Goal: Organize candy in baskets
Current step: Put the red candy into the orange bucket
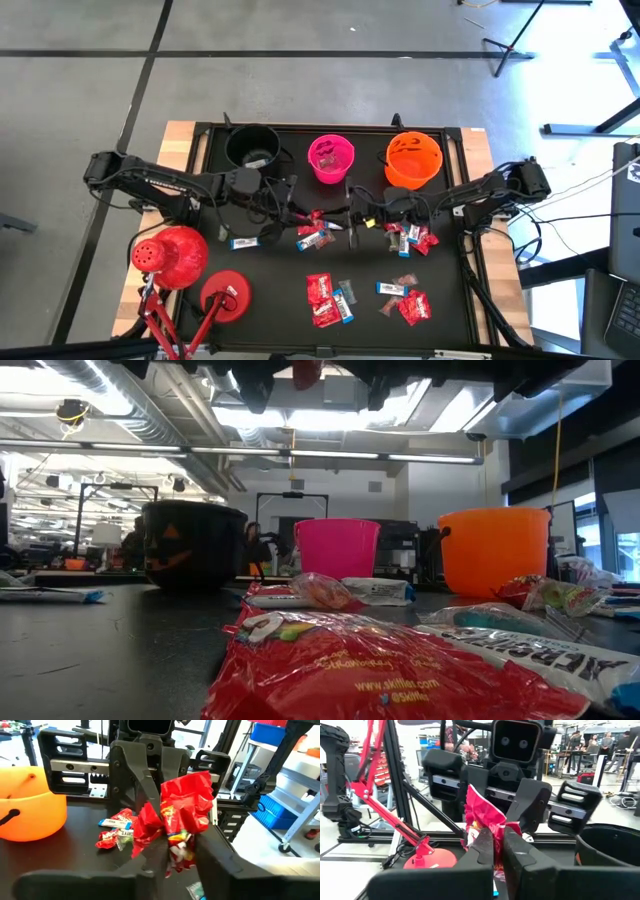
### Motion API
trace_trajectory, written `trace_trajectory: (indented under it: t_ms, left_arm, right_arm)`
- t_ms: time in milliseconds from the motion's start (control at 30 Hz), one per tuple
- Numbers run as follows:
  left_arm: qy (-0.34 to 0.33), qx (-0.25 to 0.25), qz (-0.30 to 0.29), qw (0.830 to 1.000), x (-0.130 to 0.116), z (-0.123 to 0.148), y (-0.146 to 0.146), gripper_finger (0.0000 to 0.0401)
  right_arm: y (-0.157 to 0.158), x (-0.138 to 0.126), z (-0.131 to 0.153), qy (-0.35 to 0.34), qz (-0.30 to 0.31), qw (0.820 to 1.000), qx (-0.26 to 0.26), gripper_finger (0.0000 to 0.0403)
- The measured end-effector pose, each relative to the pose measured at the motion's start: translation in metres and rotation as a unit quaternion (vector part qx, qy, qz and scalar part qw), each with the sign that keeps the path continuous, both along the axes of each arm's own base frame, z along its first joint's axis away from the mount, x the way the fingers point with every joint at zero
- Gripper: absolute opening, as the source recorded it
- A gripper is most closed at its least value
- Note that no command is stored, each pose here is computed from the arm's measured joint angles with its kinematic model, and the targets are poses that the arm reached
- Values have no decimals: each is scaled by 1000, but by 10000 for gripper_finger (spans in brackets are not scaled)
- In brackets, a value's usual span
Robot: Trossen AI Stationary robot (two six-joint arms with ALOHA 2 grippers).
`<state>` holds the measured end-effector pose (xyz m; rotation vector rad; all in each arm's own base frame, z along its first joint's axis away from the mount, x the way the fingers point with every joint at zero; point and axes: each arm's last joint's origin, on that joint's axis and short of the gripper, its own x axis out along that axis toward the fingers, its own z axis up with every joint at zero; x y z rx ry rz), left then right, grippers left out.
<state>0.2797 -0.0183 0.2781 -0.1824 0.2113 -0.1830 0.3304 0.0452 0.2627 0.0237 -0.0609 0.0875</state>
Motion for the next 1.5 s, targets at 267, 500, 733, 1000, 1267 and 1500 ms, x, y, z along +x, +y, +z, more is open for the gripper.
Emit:
trace_trajectory:
  t_ms: [267, 500, 733, 1000, 1267, 1500]
  left_arm:
    - [4, 31, 57, 998, -19, 13, 5, 172]
    - [53, 59, 114, 990, -39, 15, 10, 181]
    - [84, 71, 134, 985, -43, 4, 11, 178]
    - [92, 73, 139, 983, -44, -3, 11, 178]
    - [71, 67, 145, 985, -43, 1, 12, 178]
    - [66, 67, 148, 985, -42, 2, 12, 178]
  right_arm:
    - [-4, -6, 9, 5, -29, 1000, 1, 5]
    - [-15, -33, 31, 51, -111, 992, -18, 3]
    - [-37, -86, 46, 150, -235, 960, -31, 6]
    - [-71, -148, 42, 175, -322, 930, 21, 7]
    - [-95, -183, 15, 212, -407, 886, 61, 16]
    - [-109, -196, -5, 260, -481, 831, 99, 50]
